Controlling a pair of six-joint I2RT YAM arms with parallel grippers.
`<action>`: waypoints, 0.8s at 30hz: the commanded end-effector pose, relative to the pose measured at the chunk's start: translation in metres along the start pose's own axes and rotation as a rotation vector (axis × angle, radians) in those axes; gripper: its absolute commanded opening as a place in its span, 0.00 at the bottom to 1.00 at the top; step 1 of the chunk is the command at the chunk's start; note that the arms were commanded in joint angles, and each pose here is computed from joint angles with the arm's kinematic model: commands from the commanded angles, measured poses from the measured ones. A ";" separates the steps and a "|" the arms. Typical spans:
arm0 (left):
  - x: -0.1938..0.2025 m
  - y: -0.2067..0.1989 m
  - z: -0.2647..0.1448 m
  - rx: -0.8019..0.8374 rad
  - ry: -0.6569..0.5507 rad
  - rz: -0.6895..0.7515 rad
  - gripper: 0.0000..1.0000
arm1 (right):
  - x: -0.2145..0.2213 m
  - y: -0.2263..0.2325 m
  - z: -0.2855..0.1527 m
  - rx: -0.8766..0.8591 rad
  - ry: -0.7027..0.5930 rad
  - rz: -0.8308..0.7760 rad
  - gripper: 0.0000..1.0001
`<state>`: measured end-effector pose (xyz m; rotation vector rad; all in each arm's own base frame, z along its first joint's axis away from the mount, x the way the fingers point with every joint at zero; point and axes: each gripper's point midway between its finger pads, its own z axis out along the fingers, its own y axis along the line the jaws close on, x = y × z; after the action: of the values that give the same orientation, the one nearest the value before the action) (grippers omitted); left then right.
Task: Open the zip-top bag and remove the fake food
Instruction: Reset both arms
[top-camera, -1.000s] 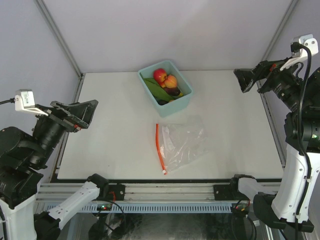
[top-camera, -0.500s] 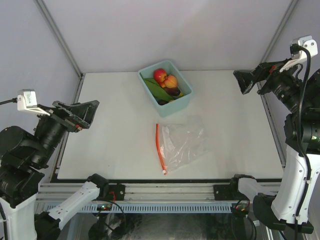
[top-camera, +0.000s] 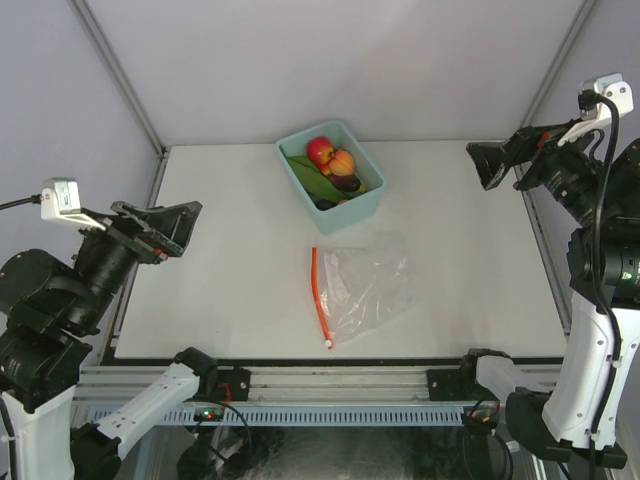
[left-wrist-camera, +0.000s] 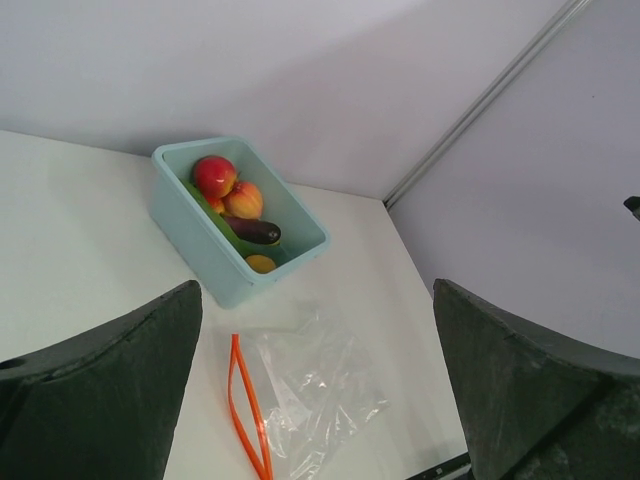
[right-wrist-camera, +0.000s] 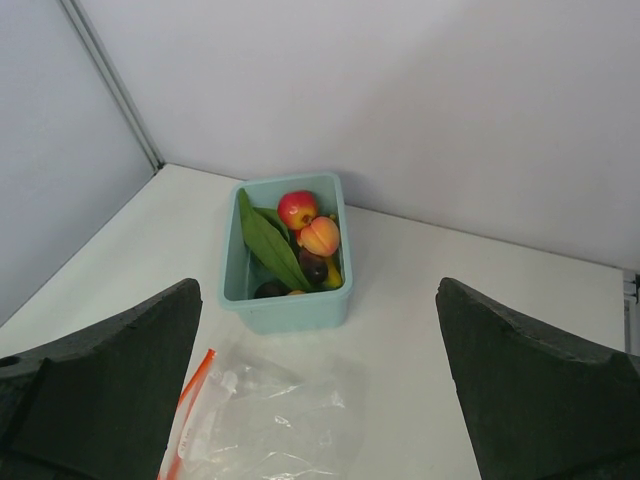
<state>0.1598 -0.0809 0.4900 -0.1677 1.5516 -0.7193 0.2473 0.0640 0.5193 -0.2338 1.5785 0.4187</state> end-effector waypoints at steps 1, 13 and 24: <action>0.001 -0.002 0.008 0.017 -0.001 0.028 1.00 | -0.008 0.000 -0.003 0.003 -0.035 -0.030 1.00; 0.002 -0.003 0.009 0.021 -0.001 0.032 1.00 | -0.009 -0.001 -0.003 0.011 -0.040 -0.033 1.00; 0.003 -0.003 0.011 0.023 0.002 0.032 1.00 | -0.010 -0.004 -0.002 0.021 -0.041 -0.034 1.00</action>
<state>0.1634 -0.0830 0.4832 -0.1598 1.5710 -0.7090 0.2478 0.0601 0.5184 -0.2230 1.5781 0.4018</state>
